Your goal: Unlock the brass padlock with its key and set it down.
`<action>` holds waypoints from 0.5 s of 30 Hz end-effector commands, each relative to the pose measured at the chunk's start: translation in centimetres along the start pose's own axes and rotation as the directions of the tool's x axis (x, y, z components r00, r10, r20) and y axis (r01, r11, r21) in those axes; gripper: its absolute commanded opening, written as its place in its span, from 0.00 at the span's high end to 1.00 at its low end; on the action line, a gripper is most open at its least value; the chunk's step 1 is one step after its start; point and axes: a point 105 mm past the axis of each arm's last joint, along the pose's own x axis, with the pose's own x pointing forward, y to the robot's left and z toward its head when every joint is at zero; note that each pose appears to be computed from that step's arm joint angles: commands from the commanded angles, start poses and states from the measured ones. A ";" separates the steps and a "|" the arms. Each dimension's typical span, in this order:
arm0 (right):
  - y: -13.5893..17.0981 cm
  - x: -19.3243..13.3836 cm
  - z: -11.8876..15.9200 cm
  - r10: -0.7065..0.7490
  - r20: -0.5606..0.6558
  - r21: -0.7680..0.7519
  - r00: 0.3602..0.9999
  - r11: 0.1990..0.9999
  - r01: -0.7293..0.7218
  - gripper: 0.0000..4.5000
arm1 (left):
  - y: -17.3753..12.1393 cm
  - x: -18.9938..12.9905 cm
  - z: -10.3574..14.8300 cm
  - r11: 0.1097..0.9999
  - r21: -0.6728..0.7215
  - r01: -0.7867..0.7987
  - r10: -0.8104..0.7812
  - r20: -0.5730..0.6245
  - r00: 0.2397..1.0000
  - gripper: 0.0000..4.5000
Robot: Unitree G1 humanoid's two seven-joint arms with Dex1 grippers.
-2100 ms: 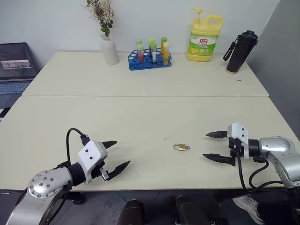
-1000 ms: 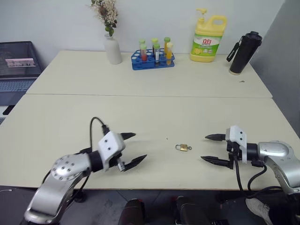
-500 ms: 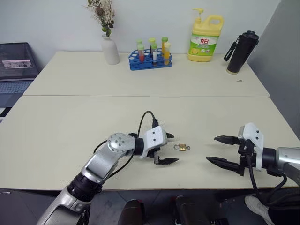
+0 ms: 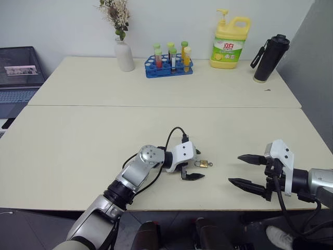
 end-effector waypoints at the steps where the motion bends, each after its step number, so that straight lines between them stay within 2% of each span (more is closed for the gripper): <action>1: 0.2 -0.4 0.8 -0.008 0.014 -0.030 1.000 1.000 0.008 0.00 | 0.2 0.6 0.5 0.999 0.038 0.014 -0.014 0.008 1.000 0.00; 3: 0.2 -0.4 0.8 -0.008 0.015 -0.028 1.000 1.000 0.008 0.00 | 0.2 0.9 0.3 0.999 0.028 0.024 -0.024 0.002 1.000 0.00; 6: 0.2 -0.4 0.8 -0.008 0.017 -0.028 1.000 1.000 0.009 0.00 | 0.0 1.2 -0.1 0.998 0.029 0.048 -0.048 -0.011 0.999 0.13; 15: 0.1 -0.3 1.1 -0.006 0.029 -0.030 1.000 1.000 0.007 0.00 | 0.0 1.4 -0.6 0.998 0.013 0.056 -0.056 -0.042 0.998 0.75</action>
